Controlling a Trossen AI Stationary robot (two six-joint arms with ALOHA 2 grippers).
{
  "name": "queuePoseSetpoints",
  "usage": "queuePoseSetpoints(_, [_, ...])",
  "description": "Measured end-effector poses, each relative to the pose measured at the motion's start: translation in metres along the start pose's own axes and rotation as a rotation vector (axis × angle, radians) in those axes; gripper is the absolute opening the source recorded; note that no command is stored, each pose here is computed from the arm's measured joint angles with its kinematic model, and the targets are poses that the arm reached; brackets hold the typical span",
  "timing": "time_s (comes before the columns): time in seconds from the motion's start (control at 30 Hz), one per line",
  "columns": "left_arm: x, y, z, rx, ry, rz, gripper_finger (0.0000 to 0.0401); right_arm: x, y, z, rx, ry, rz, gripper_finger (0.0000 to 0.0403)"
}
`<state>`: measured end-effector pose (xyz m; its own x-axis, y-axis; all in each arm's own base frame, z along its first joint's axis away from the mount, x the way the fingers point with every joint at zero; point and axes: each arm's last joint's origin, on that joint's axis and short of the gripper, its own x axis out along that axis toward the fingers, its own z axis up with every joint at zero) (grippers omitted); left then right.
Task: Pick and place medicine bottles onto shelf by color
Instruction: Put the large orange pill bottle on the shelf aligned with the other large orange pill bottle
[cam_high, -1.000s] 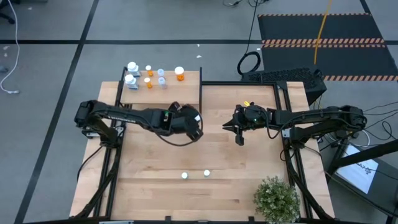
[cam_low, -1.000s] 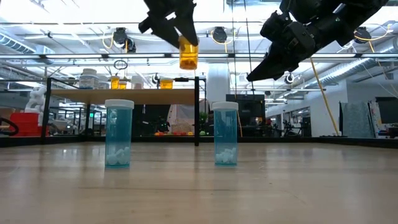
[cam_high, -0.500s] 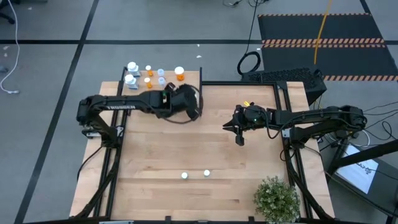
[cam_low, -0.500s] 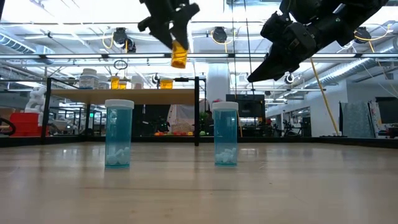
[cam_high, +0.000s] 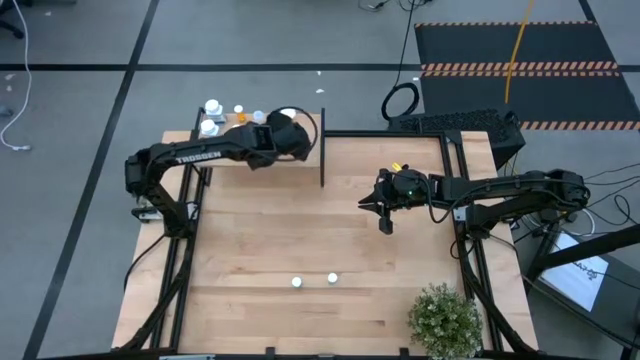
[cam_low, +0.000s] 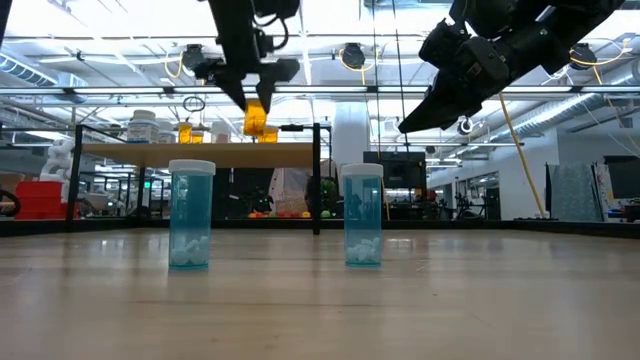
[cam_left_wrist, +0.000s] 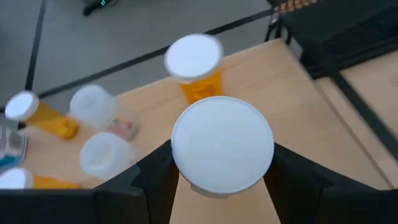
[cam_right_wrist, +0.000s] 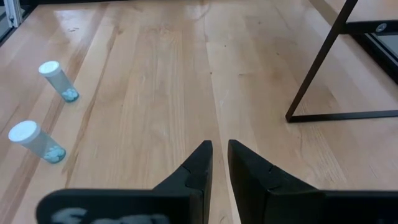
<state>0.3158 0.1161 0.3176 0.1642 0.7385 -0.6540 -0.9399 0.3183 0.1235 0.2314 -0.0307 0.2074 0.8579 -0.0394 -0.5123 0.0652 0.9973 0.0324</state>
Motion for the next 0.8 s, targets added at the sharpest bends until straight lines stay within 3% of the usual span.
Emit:
queuePoseSetpoints(0.33, [0.014,0.001,-0.007,-0.067,-0.002,0.007,0.0211,0.0,0.0,0.0,0.0,0.0,0.0,0.0048])
queuePoseSetpoints(0.8, [0.024,-0.002,-0.008,-0.061,0.012,0.027,0.0211,0.0,0.0,-0.001,0.0,0.006,0.0,0.0048])
